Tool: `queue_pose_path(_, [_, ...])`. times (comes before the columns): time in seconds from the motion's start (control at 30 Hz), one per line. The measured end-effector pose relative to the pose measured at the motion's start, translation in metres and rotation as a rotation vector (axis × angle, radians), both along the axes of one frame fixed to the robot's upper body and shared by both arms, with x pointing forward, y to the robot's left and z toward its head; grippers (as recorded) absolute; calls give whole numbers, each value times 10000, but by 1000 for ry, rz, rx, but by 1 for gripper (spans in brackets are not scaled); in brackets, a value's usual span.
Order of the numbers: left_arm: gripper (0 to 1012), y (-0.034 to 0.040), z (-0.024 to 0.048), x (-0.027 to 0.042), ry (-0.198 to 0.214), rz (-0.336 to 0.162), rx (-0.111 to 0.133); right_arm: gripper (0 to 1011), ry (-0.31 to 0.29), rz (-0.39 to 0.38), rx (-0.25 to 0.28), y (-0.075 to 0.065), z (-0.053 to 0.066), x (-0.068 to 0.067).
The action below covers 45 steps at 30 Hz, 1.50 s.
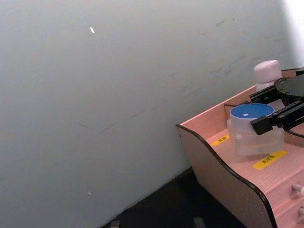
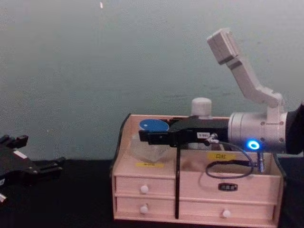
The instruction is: Pick up the facial cleanser and watermelon frost from the table and place them into the tiered storage box.
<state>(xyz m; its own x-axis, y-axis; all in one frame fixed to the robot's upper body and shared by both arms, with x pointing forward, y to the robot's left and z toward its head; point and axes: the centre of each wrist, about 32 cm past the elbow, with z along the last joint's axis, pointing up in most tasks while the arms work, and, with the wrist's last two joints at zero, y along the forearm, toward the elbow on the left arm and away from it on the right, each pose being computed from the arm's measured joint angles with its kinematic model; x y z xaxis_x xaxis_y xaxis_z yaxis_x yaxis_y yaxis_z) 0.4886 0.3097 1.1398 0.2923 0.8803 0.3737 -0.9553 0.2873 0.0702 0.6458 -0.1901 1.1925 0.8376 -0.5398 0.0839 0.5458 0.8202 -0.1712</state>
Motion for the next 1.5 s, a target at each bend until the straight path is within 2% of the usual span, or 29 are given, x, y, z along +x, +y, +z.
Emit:
queue_pose_path(0.1, [1001,0,0,0,0,0,0,712,0,0,0,1,0,-1])
queue_pose_path(0.27, [1001,0,0,0,0,0,0,798,0,1,0,1,-1,-2])
queue_pose_path(0.37, [1001,0,0,0,0,0,0,920,0,1,0,2,-2,-3])
queue_pose_path(0.43, [1001,0,0,0,0,0,0,944,0,1,0,2,-2,-3])
queue_pose_path(0.47, [1001,0,0,0,0,0,0,997,0,1,0,2,-3,-4])
queue_pose_path(0.77, [1002,0,0,0,0,0,0,1002,0,1,0,1,-3,-4])
queue_pose_path(1.0, [1001,0,0,0,0,0,0,1002,-26,20,14,-36,33,-70])
queue_pose_path(1.1, [1001,0,0,0,0,0,0,1003,-35,37,30,-86,65,-145])
queue_pose_path(1.3, [1001,0,0,0,0,0,0,1002,-34,84,56,-256,89,-378])
queue_pose_path(1.33, [1001,0,0,0,0,0,0,1003,-33,99,63,-323,92,-451])
queue_pose_path(1.37, [1001,0,0,0,0,0,0,1002,-33,99,63,-323,92,-451])
queue_pose_path(1.43, [1001,0,0,0,0,0,0,1003,-28,117,72,-443,86,-574])
queue_pose_path(1.5, [1001,0,0,0,0,0,0,1003,-25,122,75,-512,82,-636])
